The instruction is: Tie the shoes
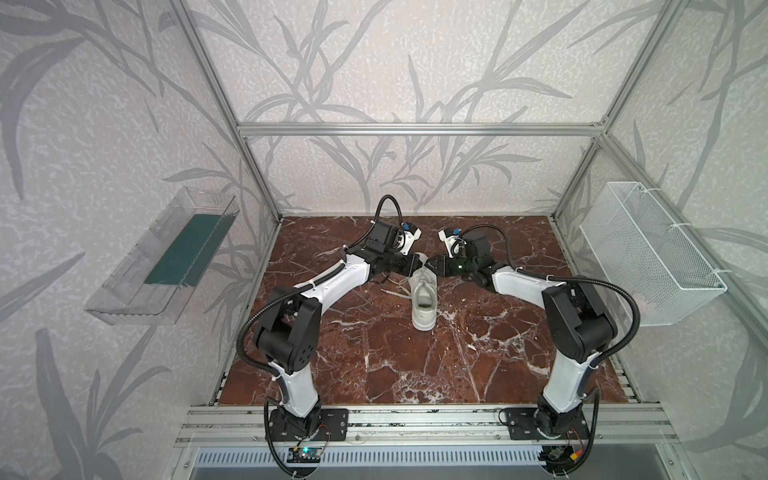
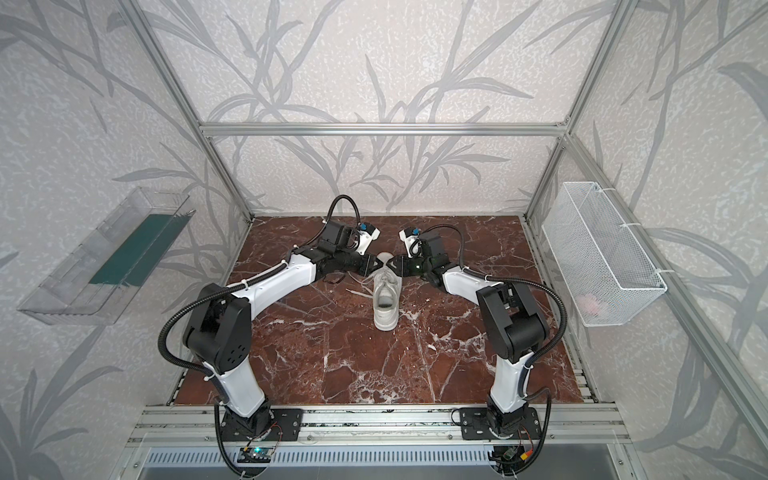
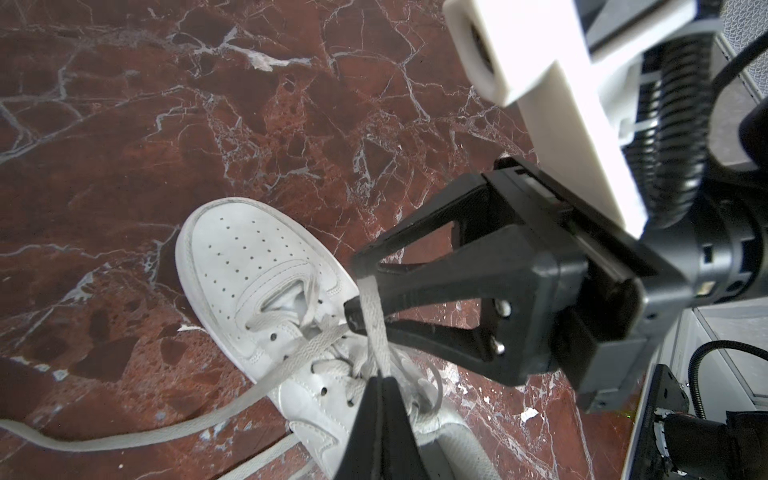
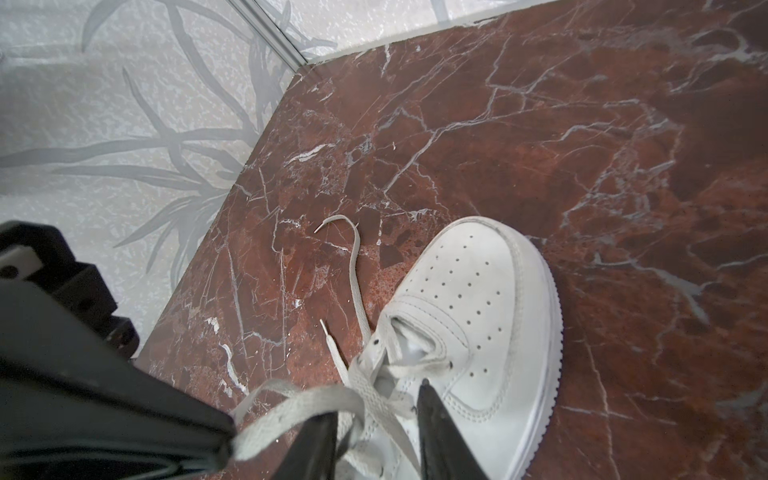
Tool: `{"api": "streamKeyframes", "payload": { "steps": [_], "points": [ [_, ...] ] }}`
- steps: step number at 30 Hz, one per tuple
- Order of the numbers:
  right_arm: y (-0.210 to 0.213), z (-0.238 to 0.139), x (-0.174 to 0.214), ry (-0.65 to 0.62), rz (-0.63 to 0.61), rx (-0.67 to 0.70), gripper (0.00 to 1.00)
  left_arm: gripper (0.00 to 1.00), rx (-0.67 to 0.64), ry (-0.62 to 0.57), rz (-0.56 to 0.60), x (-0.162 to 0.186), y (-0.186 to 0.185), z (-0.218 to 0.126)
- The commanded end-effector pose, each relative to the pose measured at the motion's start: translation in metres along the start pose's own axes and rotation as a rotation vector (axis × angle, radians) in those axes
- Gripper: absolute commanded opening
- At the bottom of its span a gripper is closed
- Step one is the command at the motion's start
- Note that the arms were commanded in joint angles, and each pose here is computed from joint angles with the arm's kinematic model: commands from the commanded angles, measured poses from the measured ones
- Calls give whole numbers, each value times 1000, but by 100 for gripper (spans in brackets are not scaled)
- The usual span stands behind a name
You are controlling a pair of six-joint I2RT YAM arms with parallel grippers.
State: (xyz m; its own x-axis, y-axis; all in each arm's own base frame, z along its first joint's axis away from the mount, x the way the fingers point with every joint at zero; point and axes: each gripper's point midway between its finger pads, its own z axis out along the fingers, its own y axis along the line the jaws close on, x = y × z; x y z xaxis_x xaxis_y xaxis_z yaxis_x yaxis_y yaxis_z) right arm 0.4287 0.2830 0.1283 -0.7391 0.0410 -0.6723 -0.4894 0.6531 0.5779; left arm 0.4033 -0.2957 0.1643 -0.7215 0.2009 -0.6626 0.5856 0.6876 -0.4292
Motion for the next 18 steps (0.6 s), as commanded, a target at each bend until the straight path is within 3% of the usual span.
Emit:
{"api": "streamKeyframes", "payload": {
  "steps": [1, 6, 18],
  "points": [
    [2, 0, -11, -26, -17, 1, 37, 0, 11, 9, -6, -7, 0, 3],
    [-10, 0, -10, -26, 15, 56, 40, 0, 27, -3, -2, -19, -3, 8],
    [-31, 7, -1, 8, 111, 94, 41, 0, 53, 48, -37, -6, 3, 27]
  ]
}}
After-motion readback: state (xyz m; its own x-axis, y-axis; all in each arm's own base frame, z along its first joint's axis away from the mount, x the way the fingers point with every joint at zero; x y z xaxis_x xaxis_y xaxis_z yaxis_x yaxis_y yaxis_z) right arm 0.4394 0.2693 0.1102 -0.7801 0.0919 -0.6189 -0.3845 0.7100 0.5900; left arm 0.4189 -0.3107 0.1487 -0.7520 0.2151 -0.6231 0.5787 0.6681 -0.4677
